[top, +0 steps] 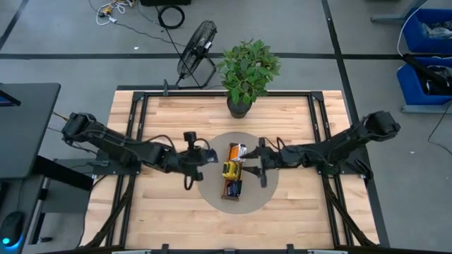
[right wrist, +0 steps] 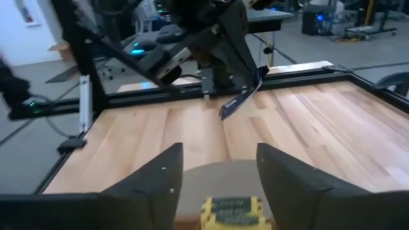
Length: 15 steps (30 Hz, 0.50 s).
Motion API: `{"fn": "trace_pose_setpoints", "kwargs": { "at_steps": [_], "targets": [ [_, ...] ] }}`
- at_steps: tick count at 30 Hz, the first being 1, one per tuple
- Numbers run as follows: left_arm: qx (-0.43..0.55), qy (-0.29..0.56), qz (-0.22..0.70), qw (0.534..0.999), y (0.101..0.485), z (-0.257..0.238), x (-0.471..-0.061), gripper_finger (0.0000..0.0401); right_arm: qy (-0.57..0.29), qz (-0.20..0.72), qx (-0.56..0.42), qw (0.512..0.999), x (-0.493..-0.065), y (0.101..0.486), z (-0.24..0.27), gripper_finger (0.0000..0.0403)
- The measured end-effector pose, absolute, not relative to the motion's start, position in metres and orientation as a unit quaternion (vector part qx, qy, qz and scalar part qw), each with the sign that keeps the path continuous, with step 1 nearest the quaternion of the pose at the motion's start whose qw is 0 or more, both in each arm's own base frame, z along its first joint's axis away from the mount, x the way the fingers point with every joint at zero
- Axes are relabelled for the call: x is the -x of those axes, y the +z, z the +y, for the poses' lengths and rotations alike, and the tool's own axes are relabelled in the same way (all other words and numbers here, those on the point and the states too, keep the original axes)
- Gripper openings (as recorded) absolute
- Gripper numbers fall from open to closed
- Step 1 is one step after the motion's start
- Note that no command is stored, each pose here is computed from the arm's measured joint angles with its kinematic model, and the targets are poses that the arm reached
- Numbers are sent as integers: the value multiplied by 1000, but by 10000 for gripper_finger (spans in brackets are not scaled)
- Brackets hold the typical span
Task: Pick & Place Tea
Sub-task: Put the purple tea bag into the bottom compartment of the bottom section wooden organizer
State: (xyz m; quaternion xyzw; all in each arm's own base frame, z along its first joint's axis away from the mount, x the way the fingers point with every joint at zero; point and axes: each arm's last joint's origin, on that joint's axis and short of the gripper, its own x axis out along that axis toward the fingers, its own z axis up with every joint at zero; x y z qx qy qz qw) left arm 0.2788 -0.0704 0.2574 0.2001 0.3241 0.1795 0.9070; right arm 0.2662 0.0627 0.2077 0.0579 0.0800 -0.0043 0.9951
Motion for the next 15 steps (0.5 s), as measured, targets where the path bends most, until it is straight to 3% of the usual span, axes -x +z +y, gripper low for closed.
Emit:
{"fn": "trace_pose_setpoints", "kwargs": {
  "at_steps": [6,15],
  "targets": [
    [-222,182,300,910,263,-65,-285,3,-31,106,-57,992,-296,211,55,237],
    [-233,181,293,910,265,-64,-287,3,-61,118,-69,989,-337,217,44,229]
  ]
}}
